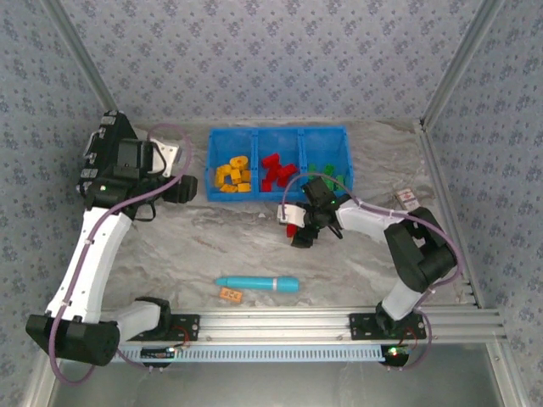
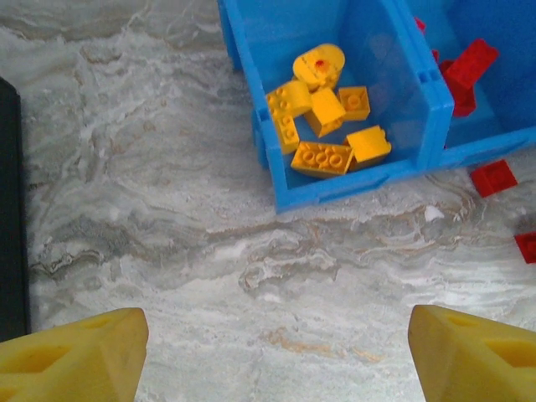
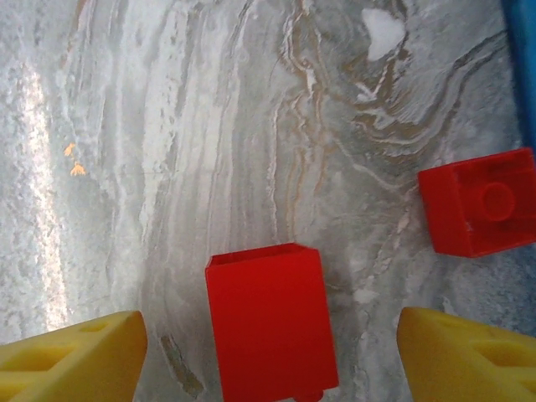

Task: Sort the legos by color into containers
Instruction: Pick up the lego from the center of the table.

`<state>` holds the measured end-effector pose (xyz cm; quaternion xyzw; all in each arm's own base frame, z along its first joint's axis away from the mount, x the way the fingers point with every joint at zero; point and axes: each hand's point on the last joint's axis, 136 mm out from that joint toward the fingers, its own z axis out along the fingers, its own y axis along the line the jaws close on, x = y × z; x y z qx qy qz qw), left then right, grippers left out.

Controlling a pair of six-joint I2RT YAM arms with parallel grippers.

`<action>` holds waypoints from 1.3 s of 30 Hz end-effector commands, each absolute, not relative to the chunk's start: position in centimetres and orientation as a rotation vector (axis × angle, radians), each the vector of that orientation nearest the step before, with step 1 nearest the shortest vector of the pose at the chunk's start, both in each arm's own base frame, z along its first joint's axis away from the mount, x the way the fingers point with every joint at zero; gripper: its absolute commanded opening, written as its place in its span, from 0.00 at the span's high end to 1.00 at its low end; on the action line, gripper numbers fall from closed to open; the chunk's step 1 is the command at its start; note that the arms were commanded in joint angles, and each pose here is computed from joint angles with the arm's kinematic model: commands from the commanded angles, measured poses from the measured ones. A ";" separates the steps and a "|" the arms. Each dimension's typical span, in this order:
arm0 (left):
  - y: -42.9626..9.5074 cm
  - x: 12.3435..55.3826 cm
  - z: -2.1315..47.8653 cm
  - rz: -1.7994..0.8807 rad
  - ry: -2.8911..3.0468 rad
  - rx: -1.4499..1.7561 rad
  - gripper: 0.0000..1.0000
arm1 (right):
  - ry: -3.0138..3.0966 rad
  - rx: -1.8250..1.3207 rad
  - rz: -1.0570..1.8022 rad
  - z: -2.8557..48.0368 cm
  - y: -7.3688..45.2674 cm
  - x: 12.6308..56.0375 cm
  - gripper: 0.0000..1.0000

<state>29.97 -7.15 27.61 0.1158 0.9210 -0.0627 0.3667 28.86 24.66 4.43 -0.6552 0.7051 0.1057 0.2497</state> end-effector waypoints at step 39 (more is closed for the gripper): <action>-5.3 29.0 29.5 -0.077 2.174 0.281 0.15 | 1.818 -1.563 0.308 15.9 28.9 36.4 0.75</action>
